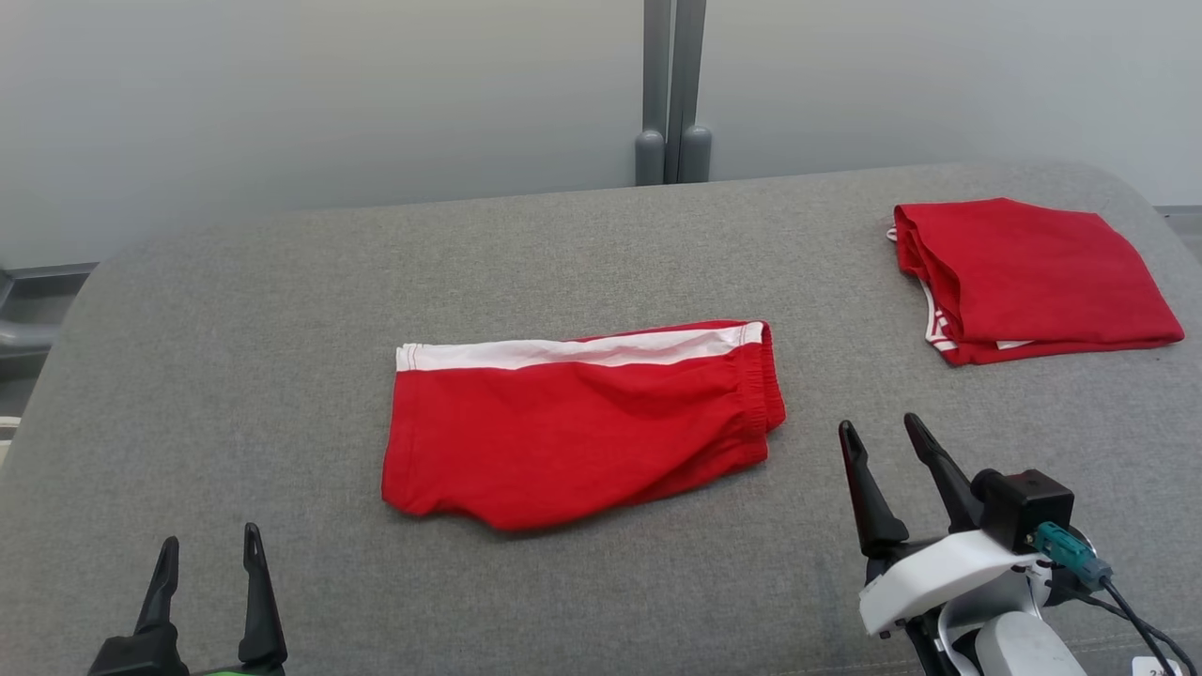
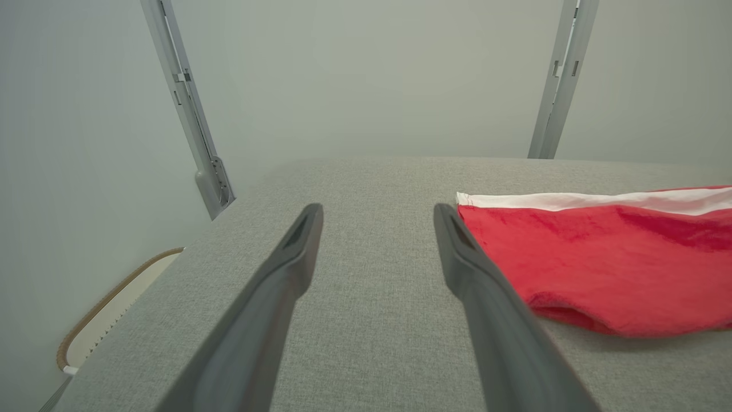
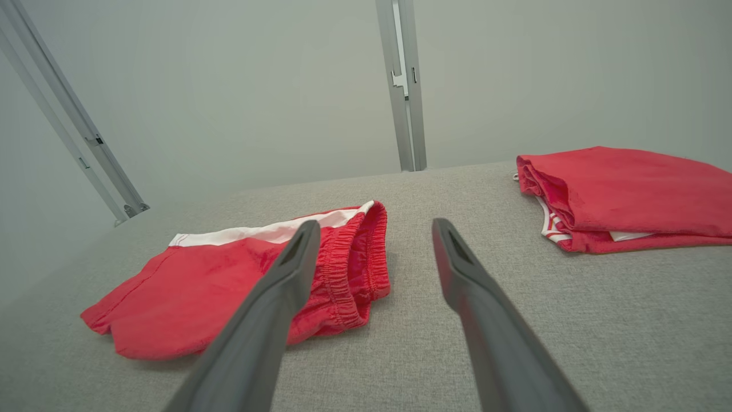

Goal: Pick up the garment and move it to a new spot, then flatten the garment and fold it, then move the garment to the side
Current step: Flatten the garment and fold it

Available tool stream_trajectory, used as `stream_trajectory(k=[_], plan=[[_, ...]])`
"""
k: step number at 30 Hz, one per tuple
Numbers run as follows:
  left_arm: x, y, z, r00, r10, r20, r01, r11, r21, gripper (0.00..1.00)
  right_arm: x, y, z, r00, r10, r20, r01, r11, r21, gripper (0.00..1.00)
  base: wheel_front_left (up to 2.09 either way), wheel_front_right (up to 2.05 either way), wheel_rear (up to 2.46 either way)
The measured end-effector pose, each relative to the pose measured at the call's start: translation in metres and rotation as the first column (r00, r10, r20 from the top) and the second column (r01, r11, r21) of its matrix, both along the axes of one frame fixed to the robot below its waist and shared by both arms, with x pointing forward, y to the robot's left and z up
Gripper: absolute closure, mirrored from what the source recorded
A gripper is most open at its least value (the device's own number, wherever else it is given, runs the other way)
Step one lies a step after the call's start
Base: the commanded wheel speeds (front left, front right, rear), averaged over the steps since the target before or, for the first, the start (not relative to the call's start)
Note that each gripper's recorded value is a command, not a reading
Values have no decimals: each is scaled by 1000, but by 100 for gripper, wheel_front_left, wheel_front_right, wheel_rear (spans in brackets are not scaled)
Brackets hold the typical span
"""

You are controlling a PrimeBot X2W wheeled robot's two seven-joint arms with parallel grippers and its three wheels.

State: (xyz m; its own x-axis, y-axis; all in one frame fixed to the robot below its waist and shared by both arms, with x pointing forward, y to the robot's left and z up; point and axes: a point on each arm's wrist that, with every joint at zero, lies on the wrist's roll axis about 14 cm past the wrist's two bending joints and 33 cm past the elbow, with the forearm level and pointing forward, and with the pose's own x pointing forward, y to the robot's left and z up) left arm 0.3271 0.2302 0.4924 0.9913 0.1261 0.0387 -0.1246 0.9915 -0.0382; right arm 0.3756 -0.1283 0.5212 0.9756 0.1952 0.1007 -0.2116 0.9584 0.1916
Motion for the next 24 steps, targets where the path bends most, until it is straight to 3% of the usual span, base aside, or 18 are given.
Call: stream_trajectory(k=[10,24], plan=[[-2,-1,1,1000,0,3,0,1000,0,0,5,6,4,1000,19,1,-19,1000,-24,0,0,0,0],[-2,-2,1,1000,3,5,-3,1000,-9,0,50,30,4,996,80,-39,-83,994,-71,0,0,0,0]])
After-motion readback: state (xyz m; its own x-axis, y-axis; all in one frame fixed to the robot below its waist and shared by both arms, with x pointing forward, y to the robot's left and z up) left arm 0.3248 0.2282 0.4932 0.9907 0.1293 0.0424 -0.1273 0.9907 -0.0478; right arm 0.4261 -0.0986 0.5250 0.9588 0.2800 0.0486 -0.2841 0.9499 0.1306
